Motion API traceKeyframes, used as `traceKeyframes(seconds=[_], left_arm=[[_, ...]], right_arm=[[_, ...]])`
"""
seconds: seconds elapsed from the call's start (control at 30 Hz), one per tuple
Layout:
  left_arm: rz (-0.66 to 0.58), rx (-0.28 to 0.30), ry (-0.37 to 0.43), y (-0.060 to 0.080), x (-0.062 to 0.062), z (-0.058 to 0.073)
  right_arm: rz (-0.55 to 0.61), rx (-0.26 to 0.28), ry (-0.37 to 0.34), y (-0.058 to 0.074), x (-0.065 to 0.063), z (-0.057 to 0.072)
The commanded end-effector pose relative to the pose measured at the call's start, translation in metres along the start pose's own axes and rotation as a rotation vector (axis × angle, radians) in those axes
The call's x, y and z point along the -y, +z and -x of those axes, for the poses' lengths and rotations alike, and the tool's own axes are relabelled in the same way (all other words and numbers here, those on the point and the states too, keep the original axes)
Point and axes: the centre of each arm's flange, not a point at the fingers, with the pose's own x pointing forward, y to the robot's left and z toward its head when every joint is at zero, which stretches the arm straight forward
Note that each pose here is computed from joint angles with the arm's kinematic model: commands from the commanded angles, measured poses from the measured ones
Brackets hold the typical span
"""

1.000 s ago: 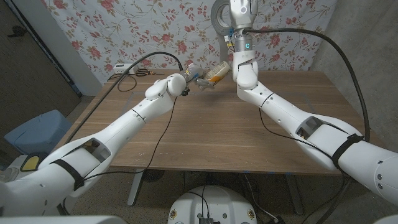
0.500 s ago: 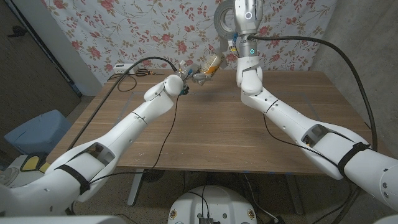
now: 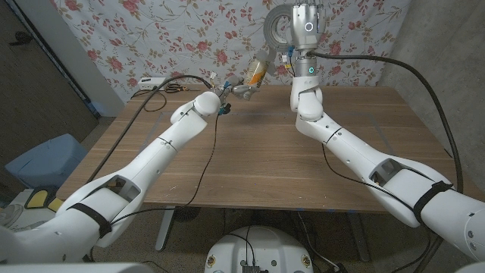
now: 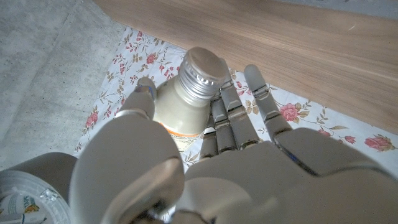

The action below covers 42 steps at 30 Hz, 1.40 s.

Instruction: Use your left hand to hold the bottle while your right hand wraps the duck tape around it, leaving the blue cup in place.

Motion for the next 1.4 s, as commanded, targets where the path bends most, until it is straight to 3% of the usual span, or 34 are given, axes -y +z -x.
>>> traceKeyframes(seconds=[0.03,0.43,0.83,1.07,1.33,1.4], left_arm=[[0.208,0.052,-0.081,-0.001,0.000,-0.006],[0.432,0.105,-0.234,-0.002,0.009,-0.016],[0.708,0.112,-0.431,-0.004,0.030,-0.020],[0.832,0.087,-0.452,-0.011,0.039,-0.019],[1.002,0.056,-0.476,-0.013,0.053,-0.011],[1.040,0.039,-0.484,-0.013,0.056,-0.009]], right_arm=[[-0.056,-0.046,-0.012,-0.007,-0.005,0.016],[-0.096,-0.088,-0.016,-0.014,-0.013,0.029],[-0.099,-0.103,-0.015,-0.020,-0.019,0.036],[-0.101,-0.111,-0.015,-0.025,-0.020,0.039],[-0.107,-0.166,-0.012,-0.037,-0.024,0.042],[-0.119,-0.203,-0.017,-0.043,-0.025,0.041]])
